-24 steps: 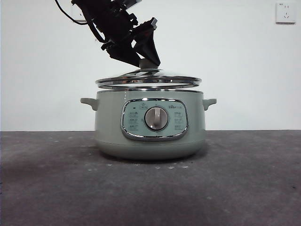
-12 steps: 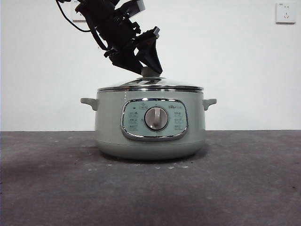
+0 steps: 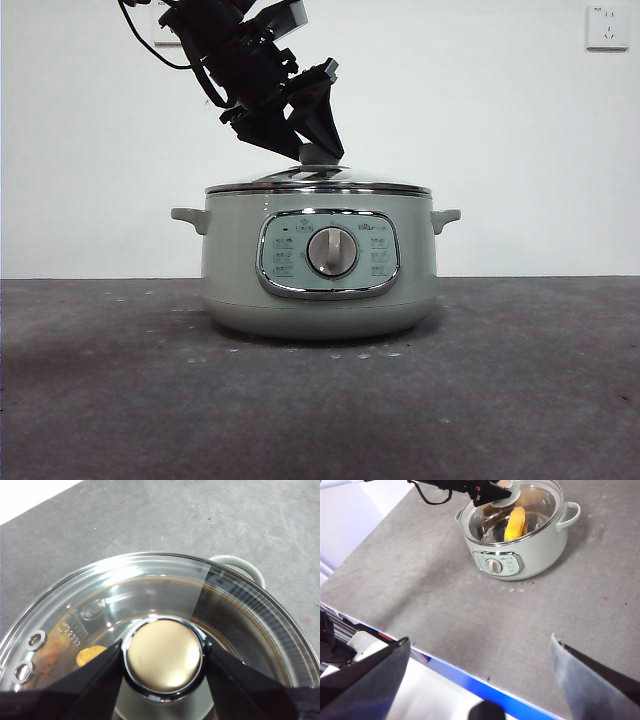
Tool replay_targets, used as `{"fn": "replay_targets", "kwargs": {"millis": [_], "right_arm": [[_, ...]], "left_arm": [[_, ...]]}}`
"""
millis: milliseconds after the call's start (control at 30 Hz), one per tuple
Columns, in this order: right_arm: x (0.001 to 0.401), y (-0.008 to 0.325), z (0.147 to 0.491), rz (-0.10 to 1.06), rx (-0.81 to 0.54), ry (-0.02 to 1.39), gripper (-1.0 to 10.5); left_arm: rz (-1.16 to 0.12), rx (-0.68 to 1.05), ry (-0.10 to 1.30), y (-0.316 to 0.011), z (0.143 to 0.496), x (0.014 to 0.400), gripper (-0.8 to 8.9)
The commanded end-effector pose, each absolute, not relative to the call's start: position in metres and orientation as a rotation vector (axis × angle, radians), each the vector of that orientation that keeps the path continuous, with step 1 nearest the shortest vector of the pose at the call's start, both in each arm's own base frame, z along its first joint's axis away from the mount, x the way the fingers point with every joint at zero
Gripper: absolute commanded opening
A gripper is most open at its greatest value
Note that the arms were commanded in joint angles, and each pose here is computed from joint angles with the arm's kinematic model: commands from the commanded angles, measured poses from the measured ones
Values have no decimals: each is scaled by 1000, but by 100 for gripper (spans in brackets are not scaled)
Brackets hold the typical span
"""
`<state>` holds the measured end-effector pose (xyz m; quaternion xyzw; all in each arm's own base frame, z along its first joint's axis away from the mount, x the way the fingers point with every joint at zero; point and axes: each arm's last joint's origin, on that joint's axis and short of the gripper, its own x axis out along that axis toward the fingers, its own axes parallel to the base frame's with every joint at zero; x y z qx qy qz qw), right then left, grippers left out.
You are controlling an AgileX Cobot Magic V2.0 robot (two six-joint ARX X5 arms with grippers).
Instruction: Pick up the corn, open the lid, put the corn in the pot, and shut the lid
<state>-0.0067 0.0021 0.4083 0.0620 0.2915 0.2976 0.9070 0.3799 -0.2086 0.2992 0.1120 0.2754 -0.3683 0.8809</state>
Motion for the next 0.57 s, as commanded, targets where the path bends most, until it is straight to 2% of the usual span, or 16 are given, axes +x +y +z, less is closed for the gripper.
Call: {"fn": "replay_targets", "kwargs": {"millis": [33,67,200,233,567], "right_arm": [[-7,2,404,605,120,633,469],[-7,2,404,605,120,633,469],[-7,2,404,605,120,633,469],[-7,2,404,605,120,633,469],[-7,2,404,605,120,633,469]], "left_arm": [[-776,228,584,-210,299,380,30],[-776,228,584,-210,299,380,77],[-776,228,583,-210,299,380,377],[-775,228,583,-210,299,380,409],[-763,211,553,-203,313,377,409]]}}
